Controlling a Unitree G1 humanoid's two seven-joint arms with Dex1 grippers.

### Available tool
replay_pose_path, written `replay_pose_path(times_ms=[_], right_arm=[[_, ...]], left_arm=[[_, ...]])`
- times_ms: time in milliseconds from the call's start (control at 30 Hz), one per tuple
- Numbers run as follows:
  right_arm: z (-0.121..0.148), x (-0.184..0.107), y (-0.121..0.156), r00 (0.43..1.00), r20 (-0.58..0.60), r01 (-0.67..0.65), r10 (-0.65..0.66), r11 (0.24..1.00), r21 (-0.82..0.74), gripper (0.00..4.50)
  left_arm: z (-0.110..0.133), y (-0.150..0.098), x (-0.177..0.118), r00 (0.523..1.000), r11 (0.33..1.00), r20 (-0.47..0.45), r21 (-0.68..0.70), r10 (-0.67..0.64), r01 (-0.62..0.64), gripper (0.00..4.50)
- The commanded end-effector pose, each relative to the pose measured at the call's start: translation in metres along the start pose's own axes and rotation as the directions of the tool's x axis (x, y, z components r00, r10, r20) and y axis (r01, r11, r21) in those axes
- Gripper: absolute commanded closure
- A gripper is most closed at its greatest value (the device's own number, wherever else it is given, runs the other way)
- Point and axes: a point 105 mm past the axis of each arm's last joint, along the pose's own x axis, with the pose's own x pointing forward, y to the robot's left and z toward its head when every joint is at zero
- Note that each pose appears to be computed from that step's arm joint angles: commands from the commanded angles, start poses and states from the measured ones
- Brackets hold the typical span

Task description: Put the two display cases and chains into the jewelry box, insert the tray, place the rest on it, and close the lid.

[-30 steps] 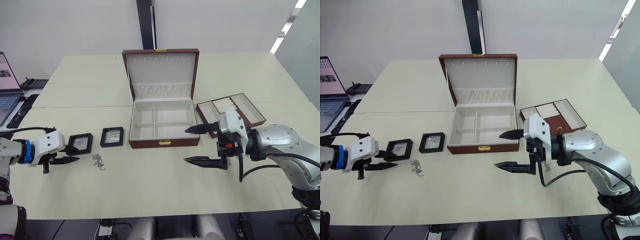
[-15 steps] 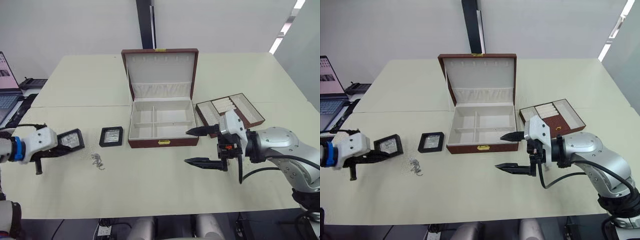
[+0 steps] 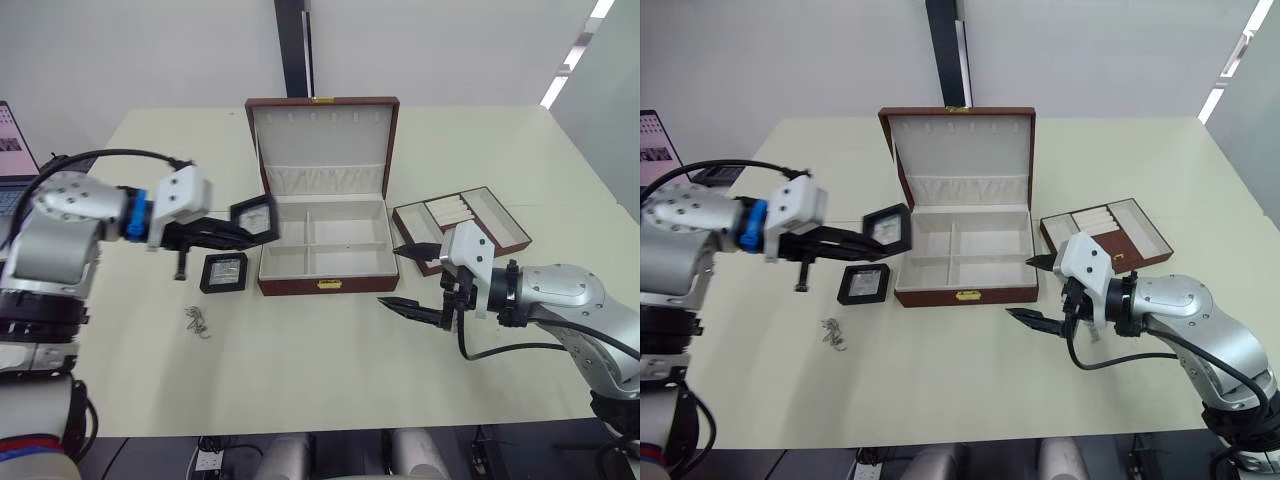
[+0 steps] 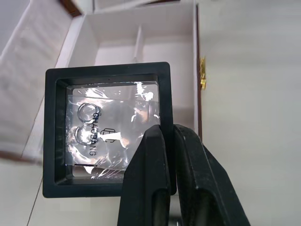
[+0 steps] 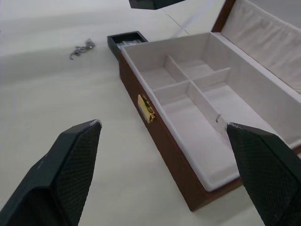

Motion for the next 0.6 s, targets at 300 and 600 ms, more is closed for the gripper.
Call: replay_pose_path(times_ms=[300,600], right_arm=[[0.011,0.001,-0.002,0.995,-0.006,0.099,-0.099,0.994,-0.043,0.00],[0.004,0.007,-0.015,0.971,-0.050,0.233,-0.233,0.972,-0.018,0.00]], left_arm=[[0.031,0.035,0.084,0.997,0.996,-0.068,0.084,-0.033,0.038,4.49],[0.014,0.055,0.119,0.989,0.991,-0.150,0.133,0.008,0.012,4.49]])
